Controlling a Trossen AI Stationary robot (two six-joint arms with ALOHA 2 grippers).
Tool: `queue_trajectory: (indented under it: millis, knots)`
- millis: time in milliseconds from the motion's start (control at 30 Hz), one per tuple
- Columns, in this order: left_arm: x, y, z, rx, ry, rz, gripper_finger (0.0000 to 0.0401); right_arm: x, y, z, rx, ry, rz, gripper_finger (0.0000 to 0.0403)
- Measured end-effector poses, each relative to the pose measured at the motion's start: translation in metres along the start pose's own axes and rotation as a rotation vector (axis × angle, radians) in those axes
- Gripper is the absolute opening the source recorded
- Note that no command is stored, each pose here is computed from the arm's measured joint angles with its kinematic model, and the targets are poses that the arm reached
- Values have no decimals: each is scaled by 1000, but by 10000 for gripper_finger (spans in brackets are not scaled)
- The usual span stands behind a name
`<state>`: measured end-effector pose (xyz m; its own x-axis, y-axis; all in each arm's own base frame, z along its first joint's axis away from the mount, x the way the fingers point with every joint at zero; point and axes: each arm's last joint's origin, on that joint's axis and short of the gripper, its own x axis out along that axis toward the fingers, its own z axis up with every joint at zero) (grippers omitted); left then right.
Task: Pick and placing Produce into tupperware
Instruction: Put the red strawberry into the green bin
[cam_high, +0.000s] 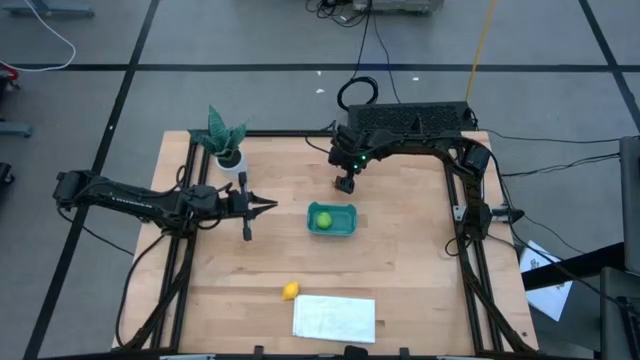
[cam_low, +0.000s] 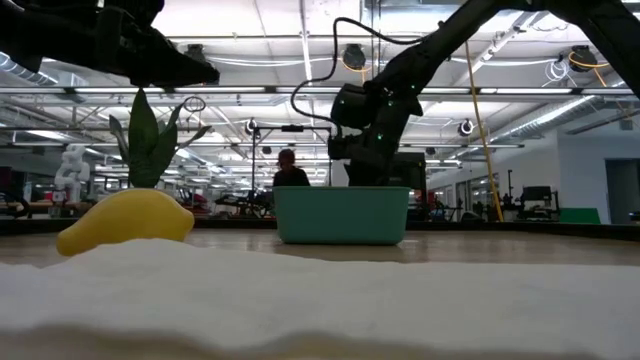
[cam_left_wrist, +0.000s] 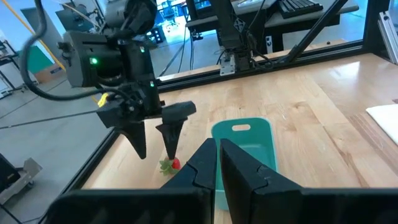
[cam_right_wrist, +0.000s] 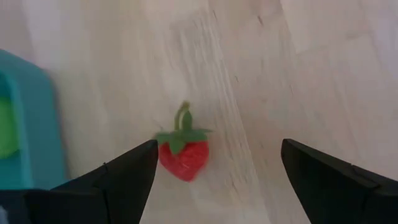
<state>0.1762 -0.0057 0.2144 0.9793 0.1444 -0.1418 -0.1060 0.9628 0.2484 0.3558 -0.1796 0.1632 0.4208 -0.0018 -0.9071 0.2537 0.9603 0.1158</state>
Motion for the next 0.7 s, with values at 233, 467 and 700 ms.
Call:
queue_trajectory:
  millis: [233,467,700]
  knots:
    - [0,0,-1,-1,11,-3,26,8,0,-11,6,18,19,334]
    - [0,0,-2,1,19,-5,26,10,2,-8,-21,-28,37,334]
    - [0,-1,-2,9,22,-6,26,9,-2,-7,-208,-41,21,334]
